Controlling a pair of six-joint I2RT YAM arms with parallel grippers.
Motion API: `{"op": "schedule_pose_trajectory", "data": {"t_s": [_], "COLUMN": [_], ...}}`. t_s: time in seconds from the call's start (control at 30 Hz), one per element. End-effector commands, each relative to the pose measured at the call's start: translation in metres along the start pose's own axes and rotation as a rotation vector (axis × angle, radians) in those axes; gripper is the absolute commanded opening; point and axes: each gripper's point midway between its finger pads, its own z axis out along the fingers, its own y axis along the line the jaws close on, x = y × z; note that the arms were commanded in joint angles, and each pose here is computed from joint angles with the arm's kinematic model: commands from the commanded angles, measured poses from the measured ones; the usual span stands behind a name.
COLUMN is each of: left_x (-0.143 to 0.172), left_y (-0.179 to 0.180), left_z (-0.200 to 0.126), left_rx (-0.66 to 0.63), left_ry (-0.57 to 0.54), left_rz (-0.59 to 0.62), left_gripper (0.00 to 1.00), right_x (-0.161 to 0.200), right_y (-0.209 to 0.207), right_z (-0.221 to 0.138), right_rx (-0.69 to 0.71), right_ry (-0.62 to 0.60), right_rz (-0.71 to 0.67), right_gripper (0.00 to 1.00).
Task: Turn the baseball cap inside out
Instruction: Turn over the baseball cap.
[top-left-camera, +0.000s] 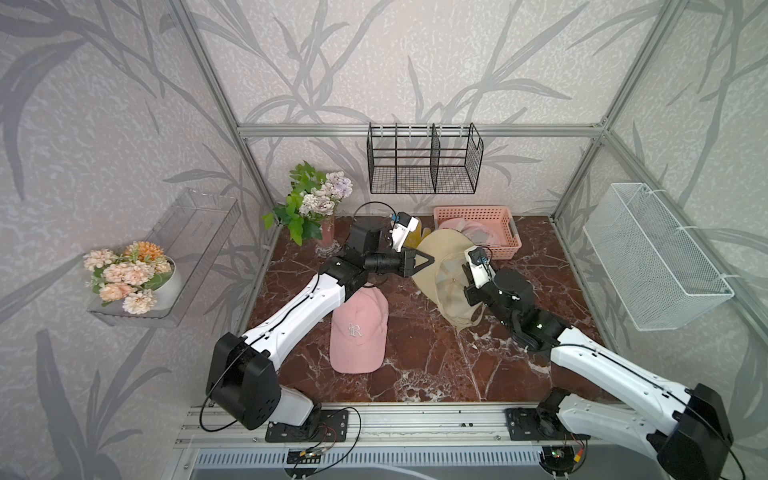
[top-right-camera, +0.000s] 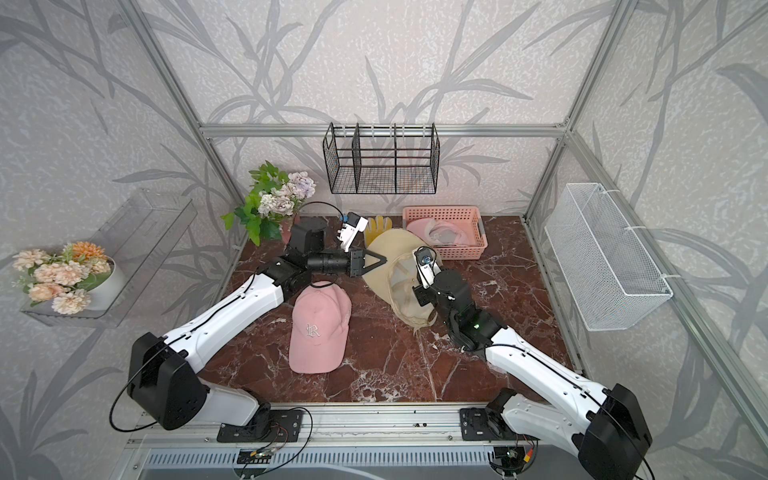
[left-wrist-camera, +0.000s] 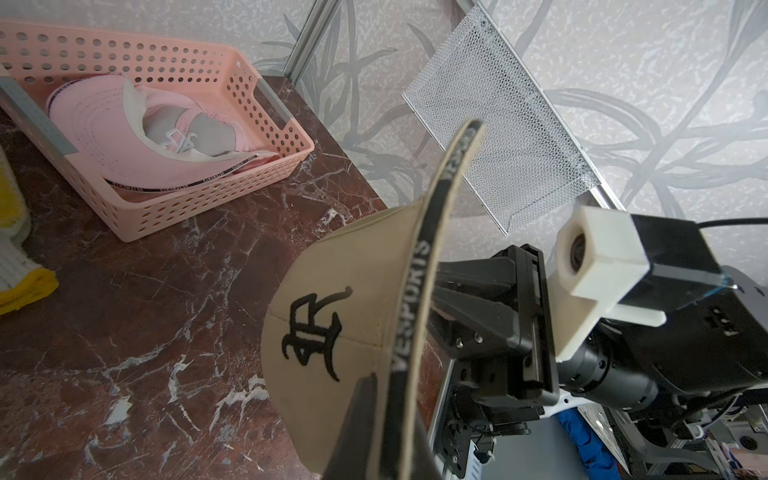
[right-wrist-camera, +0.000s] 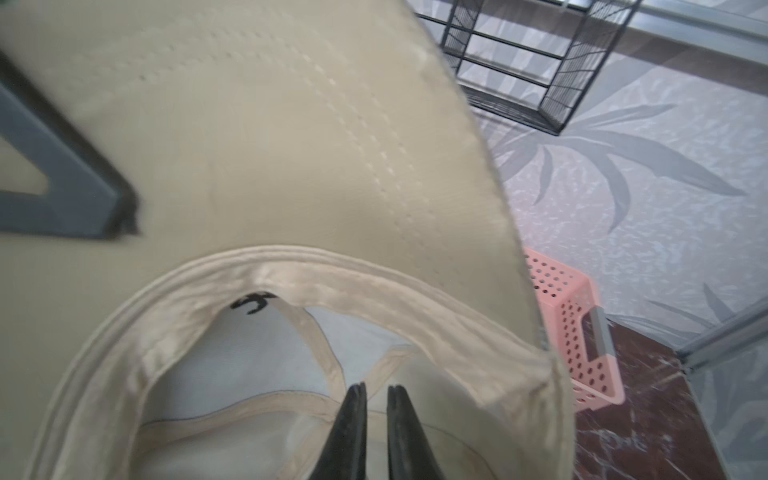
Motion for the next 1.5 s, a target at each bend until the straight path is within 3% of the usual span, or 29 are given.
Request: {"op": "schedule_pose_trajectory", "data": {"t_s": [0.0,0.47,0.63,0.8,0.9,1.03,1.13,1.33,1.47], "left_x": [-0.007,-0.005,-0.005,-0.003,-0.002,-0.001,-0.001,-0.003,-0.003], "left_y": [-0.010,-0.015,-0.012,-0.010,-0.007,-0.004,-0.004,-0.005,-0.004], "left_z": [-0.003,-0.005,-0.004,-0.004,-0.002,0.000,0.000,0.000,0.000], "left_rx": [0.025,0.042,0.038,0.036,0.030,0.028,0.028,0.027,0.022], "left_ry": [-0.031,-0.021,-0.018,-0.018,-0.020,-0.017,-0.017,-0.023,-0.023], "left_rz": [0.031,0.033,0.028,0.025,0.022,0.018,0.017,0.022,0.022], "left_gripper": [0.02,0.02,0.03,0.03,0.03,0.03,0.03,0.03,0.03], "right_x": [0.021,0.076,0.086,0.078,0.068,0.048,0.043,0.068,0.070], "right_y": [0.016,-0.025,-0.029,-0.027,-0.010,0.050,0.079,0.092,0.090], "right_z": [0.014,0.056,0.054,0.050,0.048,0.037,0.028,0.030,0.028], "right_rx": [-0.069,0.274,0.300,0.274,0.156,-0.217,-0.396,-0.458,-0.449], "right_ry": [0.092,0.217,0.236,0.204,0.158,0.084,0.088,0.191,0.198], "right_rz": [0.026,0.024,0.024,0.037,0.056,0.083,0.113,0.123,0.122], "right_gripper": [0.12,0.07,0.07,0.14,0.16,0.16,0.16,0.16,0.17]}}
